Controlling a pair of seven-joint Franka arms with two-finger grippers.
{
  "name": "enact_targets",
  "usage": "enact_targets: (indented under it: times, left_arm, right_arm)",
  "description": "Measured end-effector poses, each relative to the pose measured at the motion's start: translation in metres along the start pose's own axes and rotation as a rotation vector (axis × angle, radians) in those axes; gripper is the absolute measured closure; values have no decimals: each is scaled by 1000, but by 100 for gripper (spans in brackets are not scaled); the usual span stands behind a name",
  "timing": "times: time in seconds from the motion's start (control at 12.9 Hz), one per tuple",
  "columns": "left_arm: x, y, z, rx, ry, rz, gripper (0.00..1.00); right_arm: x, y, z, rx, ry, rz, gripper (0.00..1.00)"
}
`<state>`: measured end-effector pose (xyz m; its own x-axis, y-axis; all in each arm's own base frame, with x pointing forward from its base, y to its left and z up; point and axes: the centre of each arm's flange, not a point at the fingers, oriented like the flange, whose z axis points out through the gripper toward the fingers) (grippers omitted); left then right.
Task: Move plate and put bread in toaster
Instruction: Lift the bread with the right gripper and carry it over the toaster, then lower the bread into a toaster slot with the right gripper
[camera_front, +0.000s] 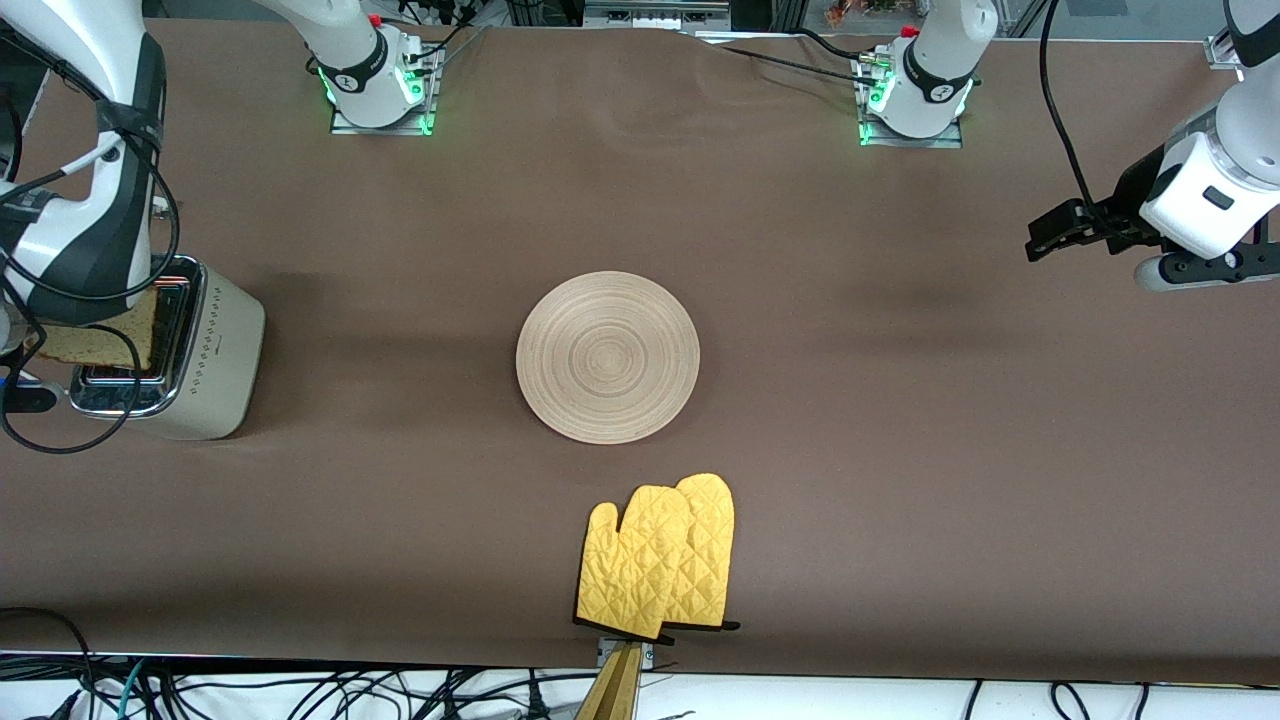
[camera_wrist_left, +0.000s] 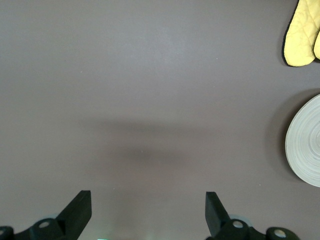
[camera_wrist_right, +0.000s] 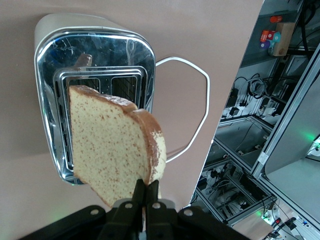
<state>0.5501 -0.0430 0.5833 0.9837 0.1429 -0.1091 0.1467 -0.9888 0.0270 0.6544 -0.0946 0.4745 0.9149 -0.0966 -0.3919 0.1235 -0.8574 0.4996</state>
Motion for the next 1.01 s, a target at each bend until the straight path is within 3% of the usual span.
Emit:
enact_targets:
  times: [1.01]
  left_arm:
    - [0,0,0,0,-1,0,0]
  right_arm:
    - [15,-16,34,-13,-62,-27,96]
